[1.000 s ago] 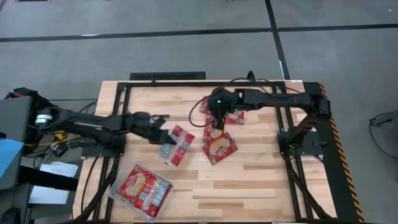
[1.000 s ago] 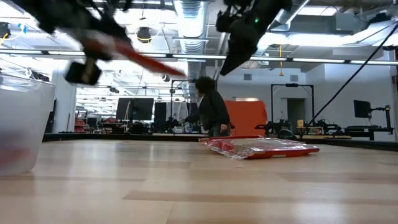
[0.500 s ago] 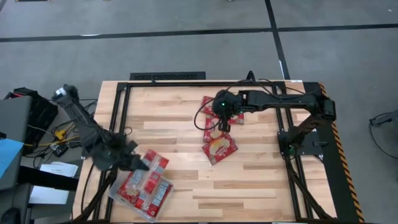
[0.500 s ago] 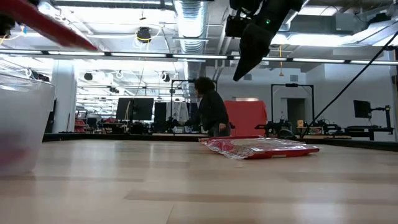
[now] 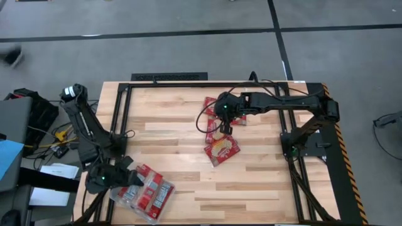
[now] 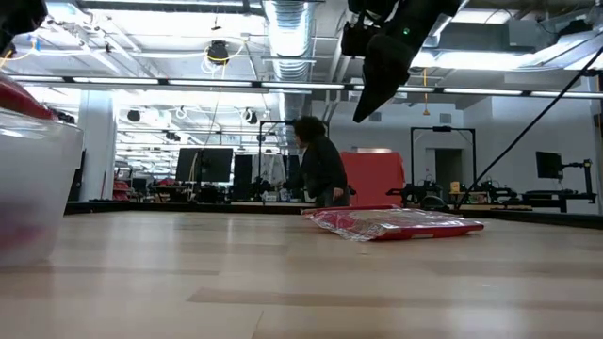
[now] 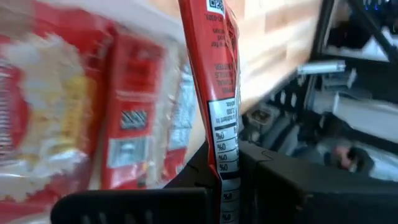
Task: Sort popcorn bags into baskets
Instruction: Put the red popcorn bag into the transparent bin
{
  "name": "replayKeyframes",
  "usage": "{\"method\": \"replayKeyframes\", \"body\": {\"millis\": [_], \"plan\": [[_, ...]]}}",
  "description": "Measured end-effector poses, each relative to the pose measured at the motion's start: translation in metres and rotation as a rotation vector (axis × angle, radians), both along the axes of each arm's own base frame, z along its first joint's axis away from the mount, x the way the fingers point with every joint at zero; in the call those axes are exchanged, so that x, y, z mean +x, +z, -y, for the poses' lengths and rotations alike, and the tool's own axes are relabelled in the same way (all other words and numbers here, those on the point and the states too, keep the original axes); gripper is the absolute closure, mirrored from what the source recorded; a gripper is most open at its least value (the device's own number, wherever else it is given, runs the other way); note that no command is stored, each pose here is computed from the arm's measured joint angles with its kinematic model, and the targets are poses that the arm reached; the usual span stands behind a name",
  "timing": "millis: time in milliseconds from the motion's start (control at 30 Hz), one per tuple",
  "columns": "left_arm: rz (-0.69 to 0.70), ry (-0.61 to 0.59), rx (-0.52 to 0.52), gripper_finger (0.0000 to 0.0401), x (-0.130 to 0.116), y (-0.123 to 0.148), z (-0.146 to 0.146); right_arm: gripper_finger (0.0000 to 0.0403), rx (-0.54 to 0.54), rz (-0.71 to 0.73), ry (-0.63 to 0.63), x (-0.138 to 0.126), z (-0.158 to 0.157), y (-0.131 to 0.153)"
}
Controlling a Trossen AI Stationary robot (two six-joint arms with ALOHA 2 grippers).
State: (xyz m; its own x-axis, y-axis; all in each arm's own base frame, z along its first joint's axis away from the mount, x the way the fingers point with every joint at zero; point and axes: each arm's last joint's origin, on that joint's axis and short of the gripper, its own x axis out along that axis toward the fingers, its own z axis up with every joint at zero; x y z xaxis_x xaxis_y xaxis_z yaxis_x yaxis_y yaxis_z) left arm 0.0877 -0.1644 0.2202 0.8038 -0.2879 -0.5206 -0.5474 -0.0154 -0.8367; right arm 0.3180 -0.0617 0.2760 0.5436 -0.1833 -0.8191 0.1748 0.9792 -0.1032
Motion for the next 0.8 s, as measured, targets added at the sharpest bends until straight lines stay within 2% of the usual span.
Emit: {"method": "replayKeyframes", "body": {"millis": [367, 633, 800], "plan": [[-0.168, -0.064, 0.204, 0.0392, -0.014, 0.055, -0.008, 0.0369, 0.021, 0.015, -0.025, 0.001, -0.002, 0.0], [-0.222, -0.064, 0.294, 0.0394, -0.009, 0.038, 0.01, 0.0388, 0.028, 0.012, -0.032, 0.001, -0.002, 0.0], [-0.316, -0.109, 0.304, 0.0397, -0.007, 0.026, 0.021, 0.038, 0.028, 0.013, -0.033, 0.001, -0.002, 0.0]]}}
